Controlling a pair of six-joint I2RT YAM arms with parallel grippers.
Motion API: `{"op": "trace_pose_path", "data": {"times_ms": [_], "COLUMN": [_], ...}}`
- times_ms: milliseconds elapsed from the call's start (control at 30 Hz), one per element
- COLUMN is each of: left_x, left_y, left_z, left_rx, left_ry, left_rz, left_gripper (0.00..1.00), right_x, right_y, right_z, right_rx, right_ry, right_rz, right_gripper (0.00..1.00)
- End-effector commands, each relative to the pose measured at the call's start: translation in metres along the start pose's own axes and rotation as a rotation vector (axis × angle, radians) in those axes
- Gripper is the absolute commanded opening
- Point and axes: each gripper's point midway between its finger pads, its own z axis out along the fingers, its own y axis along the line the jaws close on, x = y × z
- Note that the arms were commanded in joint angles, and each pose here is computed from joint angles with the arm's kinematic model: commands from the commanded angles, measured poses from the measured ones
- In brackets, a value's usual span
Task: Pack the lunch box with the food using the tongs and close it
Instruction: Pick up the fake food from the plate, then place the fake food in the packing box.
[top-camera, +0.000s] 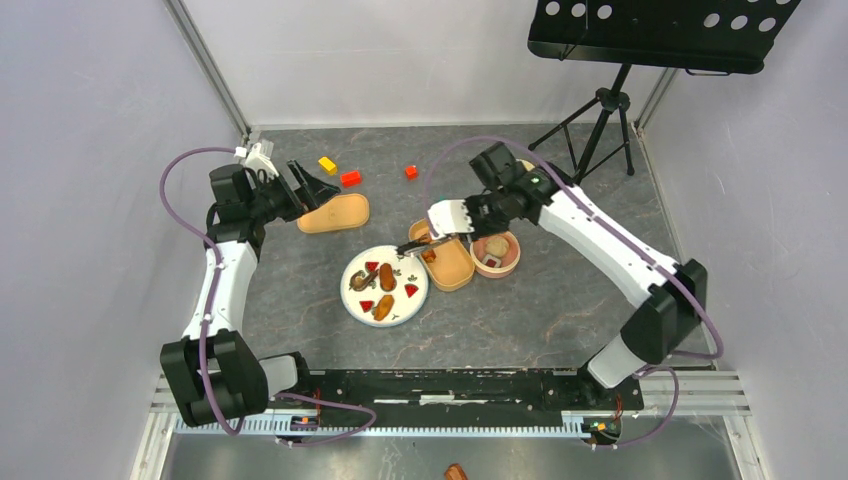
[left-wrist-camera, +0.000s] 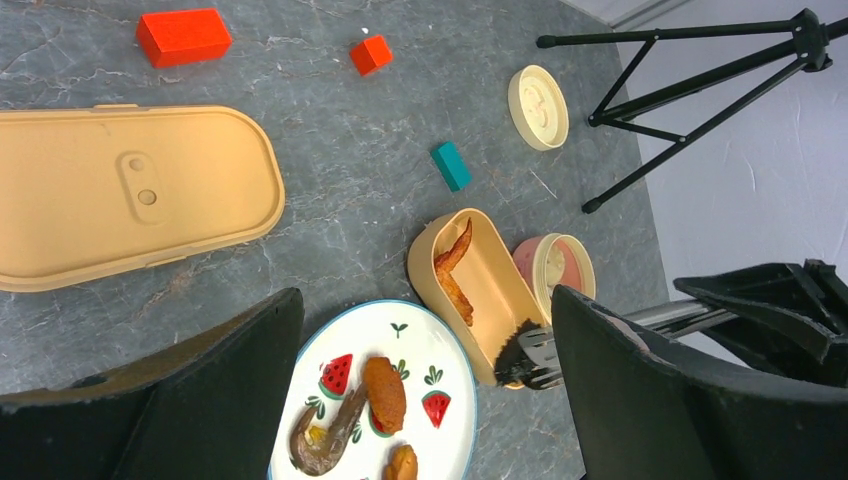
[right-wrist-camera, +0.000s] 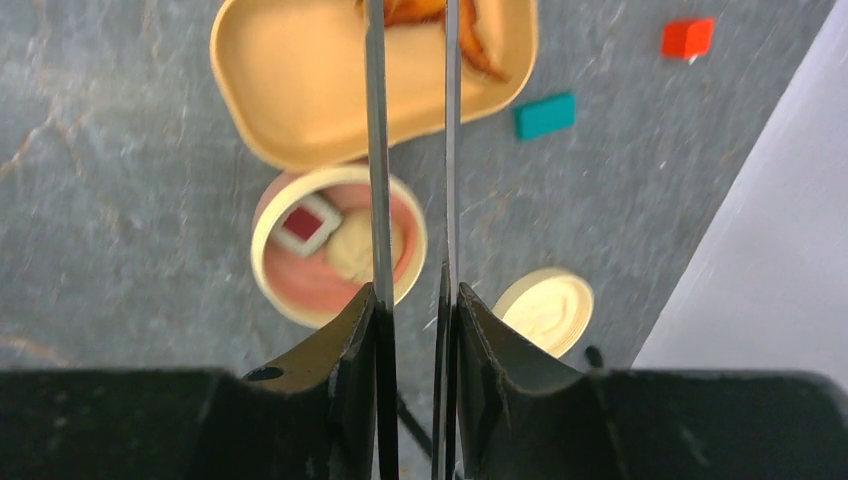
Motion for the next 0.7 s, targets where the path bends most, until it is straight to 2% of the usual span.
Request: {"op": "trace_pose_path", "data": {"times_ms": [0,100,400,667], "left_x": [-0.003,-0.001,-0.001,0.000], "left_y": [-0.008,-0.008,-0.010,-0.008], "left_z": [0.003,0.003,0.001,0.001], "left_rx": [0.044,0.048,0.047,0.043], "left_ry": [-0.006,-0.001,-0.009,-0.010], "left_rz": [-0.011,-0.022,-0.023,-0.020], "left_gripper": [0.99,0.99,0.99,0.99], "right_x": [0.026,0.055,0.093,0.085], "right_y": [0.036,0.051,0.056,0.033], "right_z": [-0.032,-0.033,-0.024,-0.018], "right_rx": [-0.040,-0.071,-0.158,-0.146], "right_ry": [0.048,0.107,0.176,0.138], "right_rz": [-0.079,-0.114,-0.091,-0.097], "right_gripper": [0.17,0.17,0.18,0.20]}}
